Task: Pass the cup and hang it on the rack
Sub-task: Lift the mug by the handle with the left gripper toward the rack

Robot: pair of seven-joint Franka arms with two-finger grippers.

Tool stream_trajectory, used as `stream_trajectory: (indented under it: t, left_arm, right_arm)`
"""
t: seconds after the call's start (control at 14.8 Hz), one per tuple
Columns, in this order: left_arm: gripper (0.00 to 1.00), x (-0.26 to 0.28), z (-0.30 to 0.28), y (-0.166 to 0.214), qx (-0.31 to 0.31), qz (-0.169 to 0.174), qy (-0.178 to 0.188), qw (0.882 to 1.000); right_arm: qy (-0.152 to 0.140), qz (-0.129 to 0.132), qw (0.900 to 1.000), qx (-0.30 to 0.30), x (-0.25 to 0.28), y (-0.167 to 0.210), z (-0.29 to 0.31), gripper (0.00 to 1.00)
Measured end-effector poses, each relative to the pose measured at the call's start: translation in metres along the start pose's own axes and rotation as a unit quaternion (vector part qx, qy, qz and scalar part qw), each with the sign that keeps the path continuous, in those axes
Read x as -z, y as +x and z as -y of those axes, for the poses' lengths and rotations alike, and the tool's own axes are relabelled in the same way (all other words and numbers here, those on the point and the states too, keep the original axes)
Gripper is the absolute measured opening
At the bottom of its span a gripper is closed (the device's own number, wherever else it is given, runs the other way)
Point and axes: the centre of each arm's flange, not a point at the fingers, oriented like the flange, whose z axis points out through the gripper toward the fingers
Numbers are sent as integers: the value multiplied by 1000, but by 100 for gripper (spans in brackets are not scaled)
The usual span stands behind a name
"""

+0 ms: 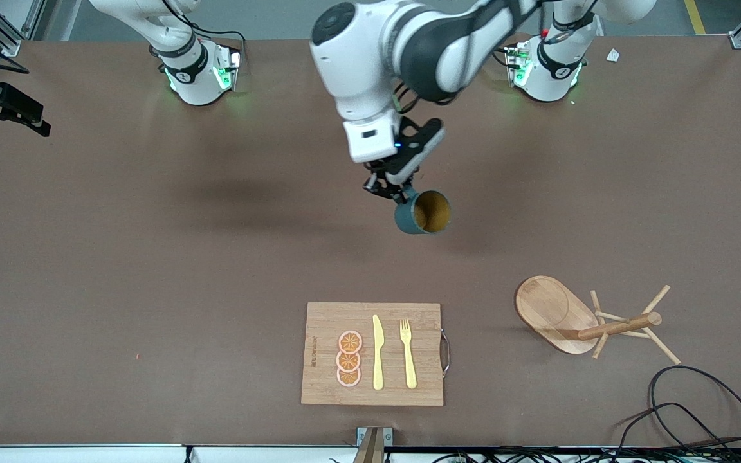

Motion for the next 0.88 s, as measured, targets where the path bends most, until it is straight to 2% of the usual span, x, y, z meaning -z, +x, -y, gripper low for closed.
stream_trajectory:
  t: [0.2,0.54,0.68,0.88]
  left_arm:
    - [21,16,11,72,20,59,-2,998]
    - [21,9,22,149,70,139,-2,988]
    - [21,1,26,180,85,178,-9,980]
    - [21,-7,35,229,119,242,-28,963]
  right_arm:
    - [0,0,1000,0,0,0,0,100]
    - [0,1,1000,0,0,0,0,100]
    - [0,1,1000,0,0,0,-1,100]
    - [0,1,1000,0,0,0,0,100]
